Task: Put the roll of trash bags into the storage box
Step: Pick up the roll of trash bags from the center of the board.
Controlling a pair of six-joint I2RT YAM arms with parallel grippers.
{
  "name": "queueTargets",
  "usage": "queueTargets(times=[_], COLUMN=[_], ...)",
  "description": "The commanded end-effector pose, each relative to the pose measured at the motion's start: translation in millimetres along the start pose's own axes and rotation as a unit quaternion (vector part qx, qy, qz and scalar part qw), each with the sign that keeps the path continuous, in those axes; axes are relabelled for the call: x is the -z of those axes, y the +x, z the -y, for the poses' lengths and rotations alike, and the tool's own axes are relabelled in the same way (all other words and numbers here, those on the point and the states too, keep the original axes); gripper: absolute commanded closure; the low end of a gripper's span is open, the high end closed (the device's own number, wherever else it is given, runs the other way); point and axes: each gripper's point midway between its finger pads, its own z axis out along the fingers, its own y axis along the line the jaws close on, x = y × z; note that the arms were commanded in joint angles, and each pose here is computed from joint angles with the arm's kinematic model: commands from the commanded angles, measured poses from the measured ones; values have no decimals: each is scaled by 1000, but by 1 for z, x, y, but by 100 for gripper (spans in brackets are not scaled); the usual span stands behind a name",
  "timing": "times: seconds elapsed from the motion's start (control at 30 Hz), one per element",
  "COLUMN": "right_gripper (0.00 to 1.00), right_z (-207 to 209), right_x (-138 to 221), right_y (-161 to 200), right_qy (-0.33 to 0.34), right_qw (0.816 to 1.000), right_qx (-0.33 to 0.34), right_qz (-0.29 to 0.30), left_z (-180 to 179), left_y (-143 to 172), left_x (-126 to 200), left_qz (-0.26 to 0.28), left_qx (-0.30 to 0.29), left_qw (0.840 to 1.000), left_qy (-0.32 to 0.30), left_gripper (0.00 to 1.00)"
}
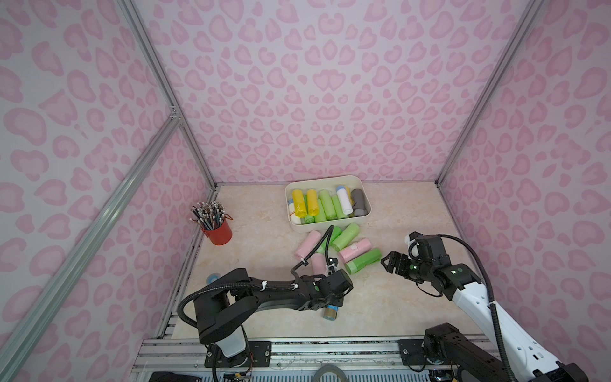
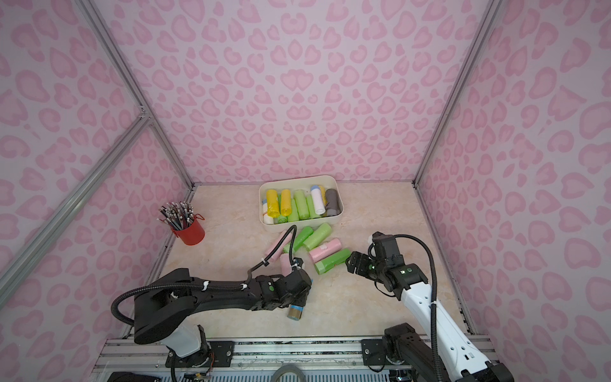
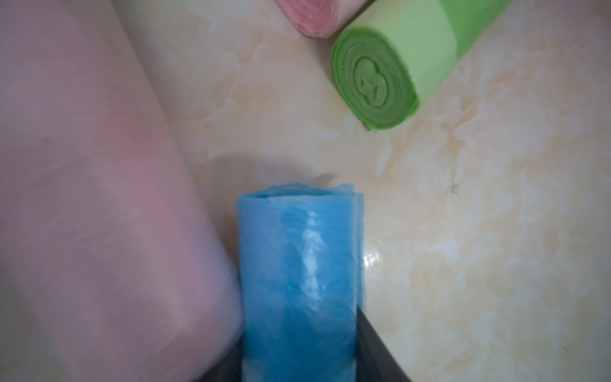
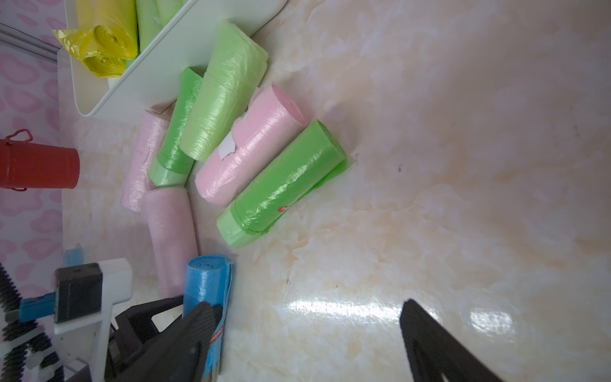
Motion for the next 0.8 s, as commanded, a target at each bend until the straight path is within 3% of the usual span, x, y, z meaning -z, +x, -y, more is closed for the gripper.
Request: queueTargets(times=[0.0, 0.27, 0.53, 0.77], right_gripper=[10, 10, 10, 10], right_z=[3, 6, 6, 4], right_x=[-2, -4, -4, -1], right_y=[1, 4, 5, 5], right_qy=[7, 11, 10, 4], right_qw=[1000, 1000, 1000, 1000], right_qx=[0, -3, -9, -11], right_qz=[-4, -8, -7, -2], left_z=[0, 10, 23, 18], left_y=[-16, -46, -73, -104], left_x=[7, 19, 34, 47], left_qz=[31, 67, 96, 121], left_qx=[-4, 6, 15, 58], left_qw=[999, 998, 995, 990], left_qy=[-10, 0, 15, 47], left_gripper=[61, 69, 70, 70])
